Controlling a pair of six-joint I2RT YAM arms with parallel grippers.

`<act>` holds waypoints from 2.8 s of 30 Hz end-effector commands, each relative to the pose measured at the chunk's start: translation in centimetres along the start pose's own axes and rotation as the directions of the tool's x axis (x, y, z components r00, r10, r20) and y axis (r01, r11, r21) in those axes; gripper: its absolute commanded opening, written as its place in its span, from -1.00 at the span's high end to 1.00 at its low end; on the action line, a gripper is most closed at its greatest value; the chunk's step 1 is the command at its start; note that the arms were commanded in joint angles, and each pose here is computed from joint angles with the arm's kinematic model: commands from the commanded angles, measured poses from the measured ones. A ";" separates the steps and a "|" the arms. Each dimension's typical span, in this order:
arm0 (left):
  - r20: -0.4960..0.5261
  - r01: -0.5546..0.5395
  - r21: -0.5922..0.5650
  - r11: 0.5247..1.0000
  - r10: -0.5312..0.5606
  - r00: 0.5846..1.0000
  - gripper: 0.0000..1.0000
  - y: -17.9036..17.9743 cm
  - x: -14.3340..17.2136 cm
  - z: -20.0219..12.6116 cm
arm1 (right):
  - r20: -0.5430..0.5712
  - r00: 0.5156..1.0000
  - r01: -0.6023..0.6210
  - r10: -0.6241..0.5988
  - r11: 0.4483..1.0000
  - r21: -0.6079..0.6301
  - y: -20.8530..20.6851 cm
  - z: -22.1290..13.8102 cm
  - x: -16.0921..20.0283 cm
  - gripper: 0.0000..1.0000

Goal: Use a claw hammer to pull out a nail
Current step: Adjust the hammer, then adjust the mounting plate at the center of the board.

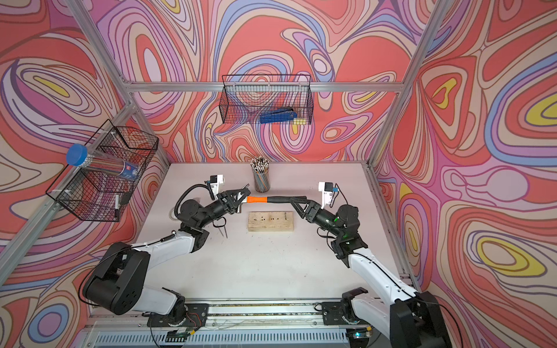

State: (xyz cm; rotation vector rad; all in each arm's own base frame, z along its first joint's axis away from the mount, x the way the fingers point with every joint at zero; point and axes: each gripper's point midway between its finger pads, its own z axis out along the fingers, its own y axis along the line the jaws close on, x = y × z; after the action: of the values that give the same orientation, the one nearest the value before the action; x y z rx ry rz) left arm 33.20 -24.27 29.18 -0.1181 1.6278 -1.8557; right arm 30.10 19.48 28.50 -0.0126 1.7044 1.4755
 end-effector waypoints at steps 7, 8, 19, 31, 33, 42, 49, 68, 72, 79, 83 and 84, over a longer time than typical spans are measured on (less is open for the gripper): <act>0.031 -0.059 0.120 0.991 0.056 0.998 1.00 -4.2 -0.7 -0.4 | -0.046 0.998 0.039 -0.048 0.983 -0.177 3.8 2.1 -0.6 -0.21; 0.031 -0.059 0.120 0.991 0.055 0.998 1.00 -4.2 -0.7 -0.4 | -0.056 0.997 0.038 -0.049 0.981 -0.191 4.1 2.3 -0.4 -0.20; 0.012 -0.053 0.125 0.991 0.052 0.999 1.00 -4.3 -0.6 -0.2 | -0.112 0.991 0.042 -0.067 0.977 -0.209 4.1 2.8 0.7 0.61; -0.014 -0.027 0.100 0.995 0.028 1.000 0.77 -3.0 0.1 -0.2 | -0.052 0.995 0.079 -0.086 0.988 -0.130 3.6 2.7 -0.5 1.00; -0.009 -0.007 0.083 0.997 0.008 1.000 0.19 -2.1 0.0 -0.2 | -0.055 0.993 0.098 -0.103 0.991 -0.085 3.3 2.6 -0.7 1.00; 0.005 -0.044 0.002 0.999 0.044 0.999 -0.07 1.0 -0.4 -1.6 | -0.109 0.968 0.245 -0.226 0.942 0.228 2.4 -0.1 -2.4 1.00; -0.129 -0.151 -0.335 0.930 0.113 0.985 -0.05 6.6 1.4 -2.4 | -0.214 0.948 0.309 -0.236 0.843 0.440 1.6 -2.9 -3.0 1.00; -0.662 -0.649 -0.654 0.387 0.121 0.739 0.00 17.5 5.6 0.5 | -0.360 0.918 0.375 -0.167 0.665 0.646 -0.4 -6.1 -3.8 1.00; -0.669 -0.659 -0.667 0.347 0.110 0.735 0.03 19.7 5.0 1.8 | -0.356 0.919 0.372 -0.172 0.678 0.634 -0.1 -6.2 -3.5 1.00; -0.683 -0.683 -0.684 0.257 0.106 0.723 0.02 22.7 3.6 2.9 | -0.355 0.919 0.371 -0.173 0.687 0.625 -0.2 -6.2 -3.1 1.00; -0.692 -0.690 -0.686 0.231 0.089 0.717 0.02 24.1 3.5 2.9 | -0.351 0.920 0.366 -0.174 0.701 0.612 -0.2 -5.9 -3.0 1.00; -0.693 -0.691 -0.688 0.222 0.081 0.717 0.03 24.4 3.4 2.8 | -0.350 0.921 0.364 -0.172 0.702 0.612 -0.2 -5.9 -3.0 1.00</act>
State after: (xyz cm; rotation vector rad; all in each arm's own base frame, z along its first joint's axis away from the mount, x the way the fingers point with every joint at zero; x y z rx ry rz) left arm 41.62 -29.81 7.42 0.3577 2.5928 -0.3530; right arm 27.91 12.33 26.90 -0.0568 2.3908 0.5214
